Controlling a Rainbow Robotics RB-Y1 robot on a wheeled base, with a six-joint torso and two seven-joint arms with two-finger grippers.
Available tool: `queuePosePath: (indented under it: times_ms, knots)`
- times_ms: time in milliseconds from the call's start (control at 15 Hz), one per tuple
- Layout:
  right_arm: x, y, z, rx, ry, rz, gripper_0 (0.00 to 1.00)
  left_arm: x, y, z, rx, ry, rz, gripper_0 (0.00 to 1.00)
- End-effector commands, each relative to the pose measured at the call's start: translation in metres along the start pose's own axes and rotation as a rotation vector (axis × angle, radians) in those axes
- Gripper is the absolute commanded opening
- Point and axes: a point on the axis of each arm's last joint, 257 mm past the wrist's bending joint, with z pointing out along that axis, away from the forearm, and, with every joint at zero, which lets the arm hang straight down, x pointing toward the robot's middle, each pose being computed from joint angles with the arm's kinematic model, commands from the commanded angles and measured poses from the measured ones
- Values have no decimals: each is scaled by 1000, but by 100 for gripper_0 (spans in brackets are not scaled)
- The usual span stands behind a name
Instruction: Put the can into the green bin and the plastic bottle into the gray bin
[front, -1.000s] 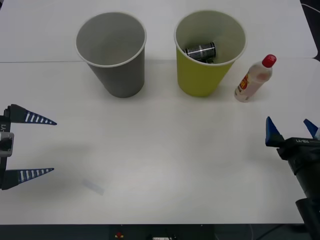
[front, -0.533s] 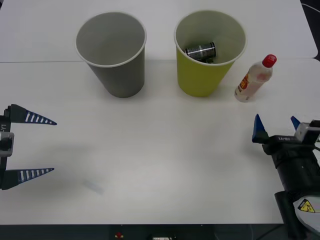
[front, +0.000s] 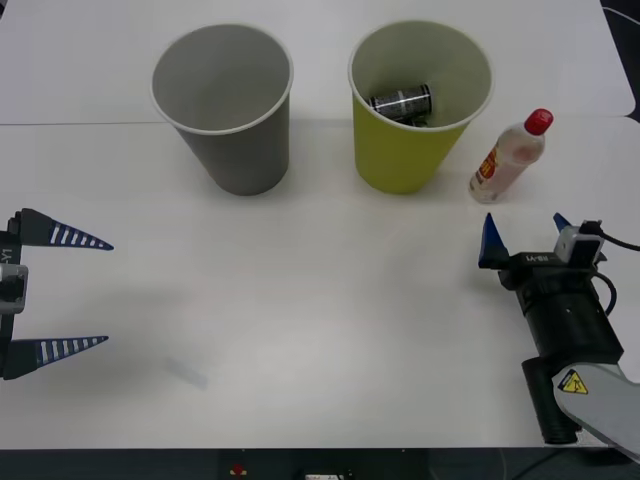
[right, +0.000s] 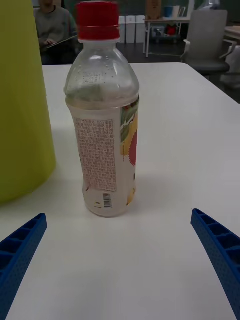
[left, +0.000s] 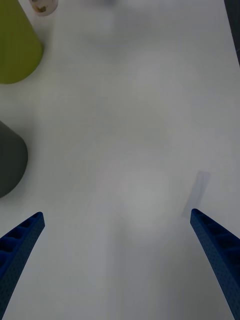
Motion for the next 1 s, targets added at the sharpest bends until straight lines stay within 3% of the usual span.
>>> queuePosePath:
  times_ms: [67, 467, 1000]
  knots:
    - [-1, 8, 14, -7, -10, -10, 100, 0, 0, 0, 0, 0, 0, 100]
    - [-6, 19, 43, -11, -28, -26, 100, 0, 0, 0, 0, 0, 0, 100]
    - [-15, 17, 81, 7, -35, -49, 100, 0, 0, 0, 0, 0, 0, 100]
